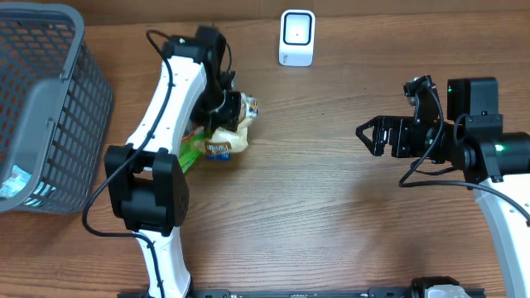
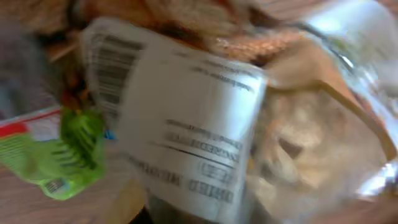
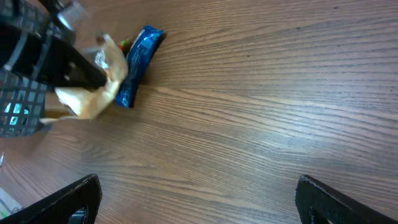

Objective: Scan the item barcode
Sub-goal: 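Lift the mushroom bag out and drop it beside the snack bar, then reach the left gripper into the basket and grasp the mint-green packet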

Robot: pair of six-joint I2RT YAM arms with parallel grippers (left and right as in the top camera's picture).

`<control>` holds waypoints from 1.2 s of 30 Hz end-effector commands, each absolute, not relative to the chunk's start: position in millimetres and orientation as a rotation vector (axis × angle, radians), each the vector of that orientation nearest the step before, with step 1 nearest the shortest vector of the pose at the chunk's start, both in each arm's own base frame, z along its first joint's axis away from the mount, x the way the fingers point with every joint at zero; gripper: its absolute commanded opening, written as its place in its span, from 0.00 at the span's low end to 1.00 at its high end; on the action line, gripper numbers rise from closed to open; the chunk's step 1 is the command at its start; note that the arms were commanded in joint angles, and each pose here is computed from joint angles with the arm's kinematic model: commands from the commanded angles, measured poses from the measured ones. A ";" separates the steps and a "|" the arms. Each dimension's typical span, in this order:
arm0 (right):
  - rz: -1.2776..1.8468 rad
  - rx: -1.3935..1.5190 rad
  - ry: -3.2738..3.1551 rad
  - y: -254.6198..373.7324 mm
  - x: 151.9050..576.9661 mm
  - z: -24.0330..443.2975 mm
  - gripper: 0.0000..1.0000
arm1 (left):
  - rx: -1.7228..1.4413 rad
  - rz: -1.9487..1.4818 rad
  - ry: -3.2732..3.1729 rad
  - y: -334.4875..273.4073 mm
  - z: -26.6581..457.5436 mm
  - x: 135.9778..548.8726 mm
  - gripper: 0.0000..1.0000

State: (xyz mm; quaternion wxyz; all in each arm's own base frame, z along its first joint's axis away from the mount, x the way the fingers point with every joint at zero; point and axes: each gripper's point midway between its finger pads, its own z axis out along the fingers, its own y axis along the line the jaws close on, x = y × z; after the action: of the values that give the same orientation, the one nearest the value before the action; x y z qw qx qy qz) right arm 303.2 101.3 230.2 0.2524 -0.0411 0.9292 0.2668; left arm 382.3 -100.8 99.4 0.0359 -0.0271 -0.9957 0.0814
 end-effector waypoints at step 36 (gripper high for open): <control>0.732 -0.130 2.503 104.5 304.3 241.2 1.00 | 1.512 -0.185 -3.276 240.3 322.3 338.6 0.98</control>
State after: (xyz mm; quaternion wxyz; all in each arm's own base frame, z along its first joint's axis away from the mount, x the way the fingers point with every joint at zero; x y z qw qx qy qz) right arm 301.5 101.3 229.2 0.2482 -0.0399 0.9303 0.2670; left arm 355.0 226.3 342.8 -0.2695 0.3620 -0.8895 -0.0713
